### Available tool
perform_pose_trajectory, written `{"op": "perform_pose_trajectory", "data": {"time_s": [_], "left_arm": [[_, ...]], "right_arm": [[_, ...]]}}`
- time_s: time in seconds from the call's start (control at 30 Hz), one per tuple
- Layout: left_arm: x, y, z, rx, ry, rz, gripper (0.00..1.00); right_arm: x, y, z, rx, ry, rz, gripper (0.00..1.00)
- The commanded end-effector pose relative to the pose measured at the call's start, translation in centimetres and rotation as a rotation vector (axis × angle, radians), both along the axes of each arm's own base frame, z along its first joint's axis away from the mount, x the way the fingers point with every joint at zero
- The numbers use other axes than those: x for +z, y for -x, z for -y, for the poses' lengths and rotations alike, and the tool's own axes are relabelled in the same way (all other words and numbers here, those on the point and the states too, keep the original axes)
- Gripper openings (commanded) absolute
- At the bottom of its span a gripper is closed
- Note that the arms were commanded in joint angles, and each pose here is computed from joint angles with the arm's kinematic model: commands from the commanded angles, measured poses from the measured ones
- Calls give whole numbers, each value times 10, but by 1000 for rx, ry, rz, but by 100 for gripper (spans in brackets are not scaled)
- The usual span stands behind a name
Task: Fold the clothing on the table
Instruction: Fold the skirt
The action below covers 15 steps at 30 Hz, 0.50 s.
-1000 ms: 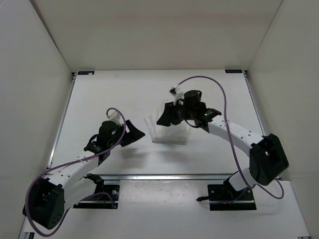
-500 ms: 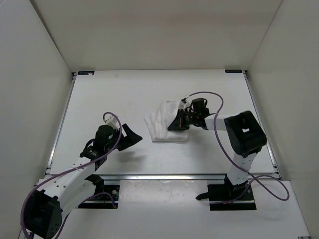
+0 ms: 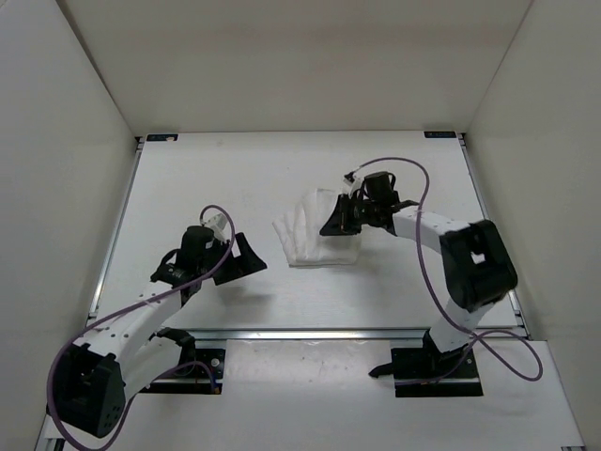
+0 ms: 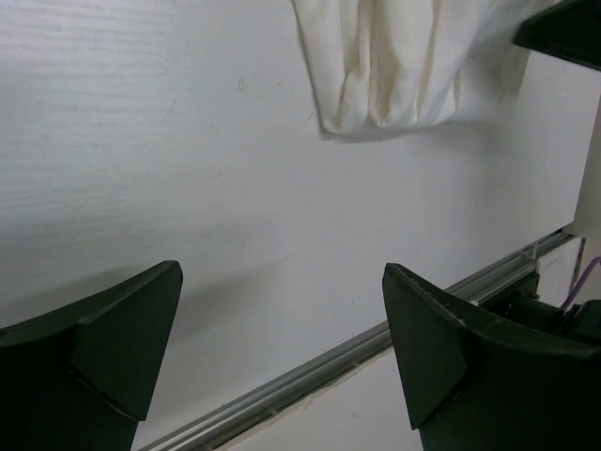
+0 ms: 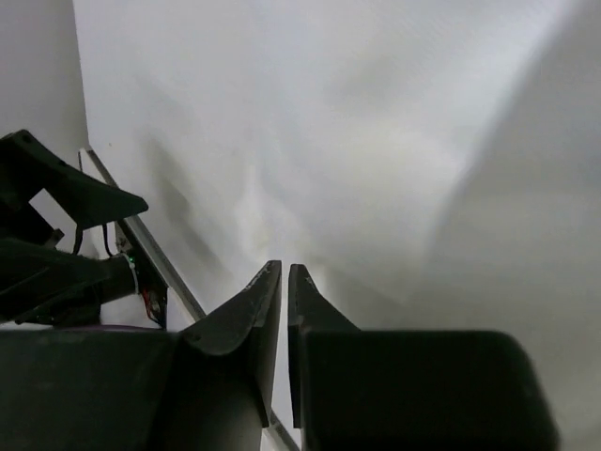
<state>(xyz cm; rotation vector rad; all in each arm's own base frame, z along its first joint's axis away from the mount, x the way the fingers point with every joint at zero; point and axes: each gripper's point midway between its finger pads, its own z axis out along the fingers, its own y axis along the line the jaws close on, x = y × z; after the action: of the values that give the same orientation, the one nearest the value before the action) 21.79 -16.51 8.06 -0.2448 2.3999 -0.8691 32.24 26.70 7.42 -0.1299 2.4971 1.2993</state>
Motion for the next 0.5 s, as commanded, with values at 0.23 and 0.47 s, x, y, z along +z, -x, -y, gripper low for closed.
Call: {"op": "perform_pose_trajectory", "data": {"time_s": [0.23, 0.47], "left_arm": [[51, -11, -27, -166, -247, 12, 99], [52, -6, -48, -148, -346, 14, 99]], "right_arm": [[115, 3, 57, -121, 314, 511, 10], [127, 17, 62, -131, 373, 710, 7]]}}
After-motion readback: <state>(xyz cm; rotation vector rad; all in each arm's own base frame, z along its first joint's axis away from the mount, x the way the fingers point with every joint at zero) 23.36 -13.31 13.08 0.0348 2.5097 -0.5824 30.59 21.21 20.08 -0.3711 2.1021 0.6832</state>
